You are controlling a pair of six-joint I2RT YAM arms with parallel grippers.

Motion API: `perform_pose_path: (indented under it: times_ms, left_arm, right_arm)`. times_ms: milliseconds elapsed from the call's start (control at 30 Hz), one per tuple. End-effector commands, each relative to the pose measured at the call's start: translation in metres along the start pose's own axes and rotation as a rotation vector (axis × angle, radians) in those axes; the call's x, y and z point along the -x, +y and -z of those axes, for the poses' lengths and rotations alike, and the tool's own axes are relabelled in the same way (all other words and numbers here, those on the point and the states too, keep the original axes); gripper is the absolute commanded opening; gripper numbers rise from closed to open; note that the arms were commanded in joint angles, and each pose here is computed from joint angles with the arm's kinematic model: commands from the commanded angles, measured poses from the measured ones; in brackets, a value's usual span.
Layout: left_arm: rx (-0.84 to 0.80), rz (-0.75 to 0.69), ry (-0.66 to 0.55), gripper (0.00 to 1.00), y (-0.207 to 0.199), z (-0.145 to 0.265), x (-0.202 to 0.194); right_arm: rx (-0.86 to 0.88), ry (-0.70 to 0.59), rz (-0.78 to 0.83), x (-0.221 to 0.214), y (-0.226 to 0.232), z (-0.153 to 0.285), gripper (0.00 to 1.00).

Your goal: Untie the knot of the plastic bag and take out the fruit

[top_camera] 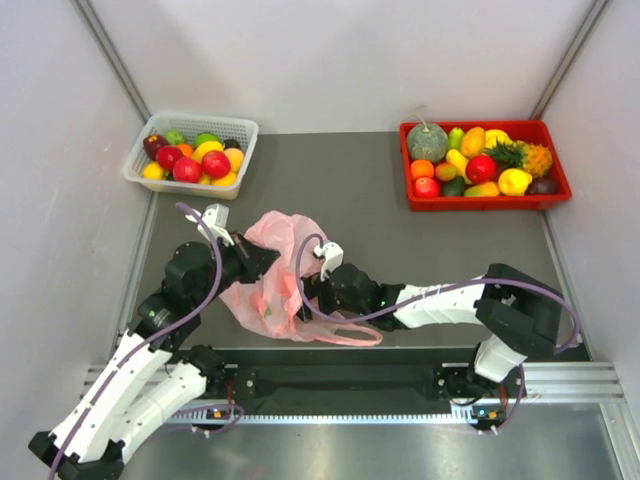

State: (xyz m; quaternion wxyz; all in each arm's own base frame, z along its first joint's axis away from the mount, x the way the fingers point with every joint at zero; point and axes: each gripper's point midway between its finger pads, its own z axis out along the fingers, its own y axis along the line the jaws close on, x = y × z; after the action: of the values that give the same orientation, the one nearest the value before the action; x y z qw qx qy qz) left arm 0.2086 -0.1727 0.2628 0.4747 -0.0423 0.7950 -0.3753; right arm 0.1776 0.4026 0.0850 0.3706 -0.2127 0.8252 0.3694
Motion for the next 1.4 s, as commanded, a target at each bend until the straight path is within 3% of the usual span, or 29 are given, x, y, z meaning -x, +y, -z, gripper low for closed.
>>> perform_pose_path:
  times_ms: [0,333,533,600,733,767,867,1000,1033,1167,1267,1367]
  left_arm:
    - [-0.028,-0.013,-0.026,0.00,-0.013,0.009,0.013]
    - [0.082,-0.021,0.061,0.00,0.031,-0.001,-0.028]
    - [0.171,-0.033,0.050,0.00,0.055,-0.002,-0.036]
    - [0.178,-0.028,0.048,0.00,0.058,-0.003,-0.037]
    - [0.191,-0.011,0.034,0.00,0.060,-0.005,-0.036]
    - [0.193,-0.002,0.032,0.00,0.061,-0.006,-0.036]
    - [0.192,0.012,0.019,0.00,0.059,-0.008,-0.033]
    - [0.179,0.034,0.014,0.00,0.055,-0.011,-0.031]
    - [0.176,0.038,0.015,0.00,0.054,-0.012,-0.030]
    - [0.168,0.046,0.025,0.00,0.052,-0.016,-0.033]
    - [0.175,0.043,0.034,0.00,0.055,-0.019,-0.036]
    - [0.186,0.036,0.043,0.00,0.061,-0.021,-0.040]
  right_arm:
    - [-0.038,-0.070,0.022,0.026,0.011,0.008,0.95]
    - [-0.236,-0.063,0.036,0.015,-0.026,0.064,0.99]
    - [-0.062,-0.062,0.099,0.018,0.021,0.083,0.95]
    - [-0.011,-0.042,0.150,0.014,0.042,0.085,0.90]
    - [0.041,0.003,0.222,-0.001,0.065,0.078,0.70]
    - [0.046,0.016,0.238,-0.006,0.068,0.076,0.58]
    - [0.054,0.039,0.255,-0.014,0.073,0.061,0.39]
    - [0.007,-0.015,0.255,-0.004,0.075,0.036,0.32]
    - [-0.026,-0.008,0.265,-0.011,0.069,0.025,0.33]
    - [-0.159,-0.112,0.269,0.008,0.055,0.004,0.81]
    - [-0.274,-0.194,0.281,0.026,0.042,-0.003,0.97]
    - [-0.358,-0.245,0.280,0.037,0.030,-0.005,1.00]
